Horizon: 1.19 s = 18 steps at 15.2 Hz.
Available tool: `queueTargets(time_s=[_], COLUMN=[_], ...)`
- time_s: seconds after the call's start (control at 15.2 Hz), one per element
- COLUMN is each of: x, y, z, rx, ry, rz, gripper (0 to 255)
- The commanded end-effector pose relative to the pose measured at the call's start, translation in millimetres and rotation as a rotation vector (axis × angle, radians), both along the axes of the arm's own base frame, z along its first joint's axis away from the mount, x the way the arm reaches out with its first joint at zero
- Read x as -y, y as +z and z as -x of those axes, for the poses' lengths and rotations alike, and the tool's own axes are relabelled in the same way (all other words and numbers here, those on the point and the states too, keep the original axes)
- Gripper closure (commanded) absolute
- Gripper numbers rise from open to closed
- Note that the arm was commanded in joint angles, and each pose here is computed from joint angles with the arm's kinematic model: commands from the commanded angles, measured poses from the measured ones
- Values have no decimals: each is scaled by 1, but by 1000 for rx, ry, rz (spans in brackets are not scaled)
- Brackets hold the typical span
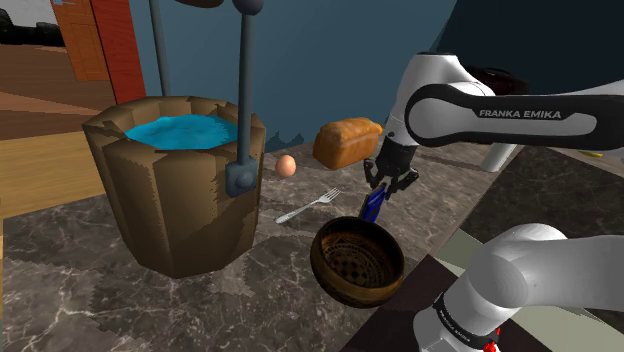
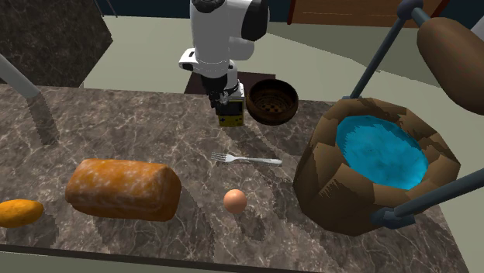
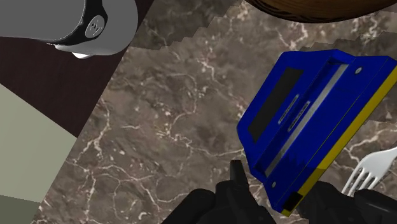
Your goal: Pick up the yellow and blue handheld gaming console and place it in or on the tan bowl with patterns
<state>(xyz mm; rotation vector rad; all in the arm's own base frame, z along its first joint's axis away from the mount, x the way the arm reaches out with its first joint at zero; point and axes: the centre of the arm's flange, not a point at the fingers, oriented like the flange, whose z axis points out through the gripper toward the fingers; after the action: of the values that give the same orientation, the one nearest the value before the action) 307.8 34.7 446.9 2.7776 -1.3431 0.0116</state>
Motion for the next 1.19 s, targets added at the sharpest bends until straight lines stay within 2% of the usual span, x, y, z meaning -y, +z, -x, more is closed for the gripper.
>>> queueTargets(time_s=[0.0, 0.46, 1.12], x=[0, 0, 0], y=[0, 0, 53], z=[0, 0, 0], rx=[0, 0, 0], ry=[0, 0, 0], rz=[0, 0, 0], gripper=[255, 255, 255])
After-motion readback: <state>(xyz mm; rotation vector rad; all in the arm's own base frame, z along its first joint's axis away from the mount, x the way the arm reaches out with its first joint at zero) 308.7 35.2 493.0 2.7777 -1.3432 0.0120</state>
